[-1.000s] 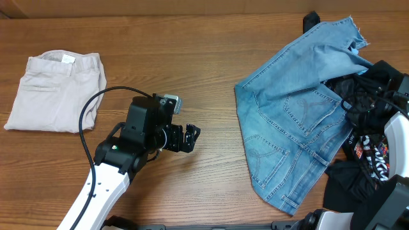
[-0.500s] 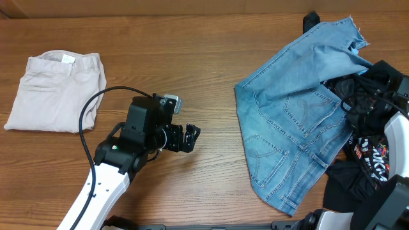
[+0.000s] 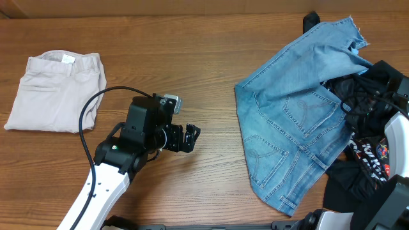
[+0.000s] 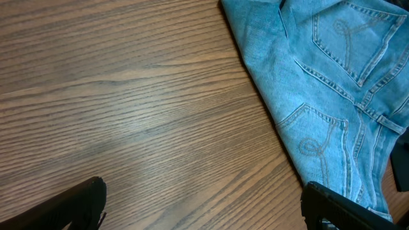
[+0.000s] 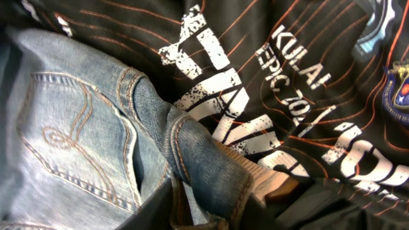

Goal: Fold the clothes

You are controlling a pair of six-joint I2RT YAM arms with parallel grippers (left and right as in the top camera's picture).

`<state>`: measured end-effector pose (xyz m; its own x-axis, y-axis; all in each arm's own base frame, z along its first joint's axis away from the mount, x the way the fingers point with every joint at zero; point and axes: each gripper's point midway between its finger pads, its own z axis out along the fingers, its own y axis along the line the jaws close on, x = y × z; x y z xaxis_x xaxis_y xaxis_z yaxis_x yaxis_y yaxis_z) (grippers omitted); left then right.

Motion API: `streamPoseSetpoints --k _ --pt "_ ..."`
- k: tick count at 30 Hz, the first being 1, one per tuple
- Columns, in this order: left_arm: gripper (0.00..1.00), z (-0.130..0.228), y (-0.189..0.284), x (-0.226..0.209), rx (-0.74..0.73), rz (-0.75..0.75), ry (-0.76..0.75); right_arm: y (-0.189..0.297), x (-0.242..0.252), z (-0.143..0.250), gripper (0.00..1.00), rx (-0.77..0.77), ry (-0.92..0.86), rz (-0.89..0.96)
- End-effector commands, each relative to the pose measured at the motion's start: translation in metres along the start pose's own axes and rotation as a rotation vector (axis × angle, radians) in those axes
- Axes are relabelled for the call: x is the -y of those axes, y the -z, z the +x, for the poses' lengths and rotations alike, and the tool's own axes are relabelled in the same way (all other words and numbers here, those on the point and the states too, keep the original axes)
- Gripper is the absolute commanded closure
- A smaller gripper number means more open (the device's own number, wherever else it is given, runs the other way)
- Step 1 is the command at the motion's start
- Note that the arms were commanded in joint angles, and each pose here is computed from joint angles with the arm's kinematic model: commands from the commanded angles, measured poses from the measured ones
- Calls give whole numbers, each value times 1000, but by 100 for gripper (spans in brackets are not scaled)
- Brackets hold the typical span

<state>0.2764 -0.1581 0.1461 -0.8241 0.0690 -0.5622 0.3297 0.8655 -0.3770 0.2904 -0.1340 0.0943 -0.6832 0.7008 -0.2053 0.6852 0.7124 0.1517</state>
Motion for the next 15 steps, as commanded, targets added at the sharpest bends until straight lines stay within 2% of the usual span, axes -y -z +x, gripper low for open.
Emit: streamPoseSetpoints --k 1,4,9,15 --pt "0 -9 3 4 24 3 -3 12 -5 -10 94 45 -5 -16" --pt "0 -10 4 5 25 3 -3 12 -14 -9 96 36 10 -68" --pt "0 -11 4 5 29 4 -4 29 -74 5 96 0 207 -339" --pt "0 -11 4 5 29 3 -5 67 -156 51 96 10 489 -465"
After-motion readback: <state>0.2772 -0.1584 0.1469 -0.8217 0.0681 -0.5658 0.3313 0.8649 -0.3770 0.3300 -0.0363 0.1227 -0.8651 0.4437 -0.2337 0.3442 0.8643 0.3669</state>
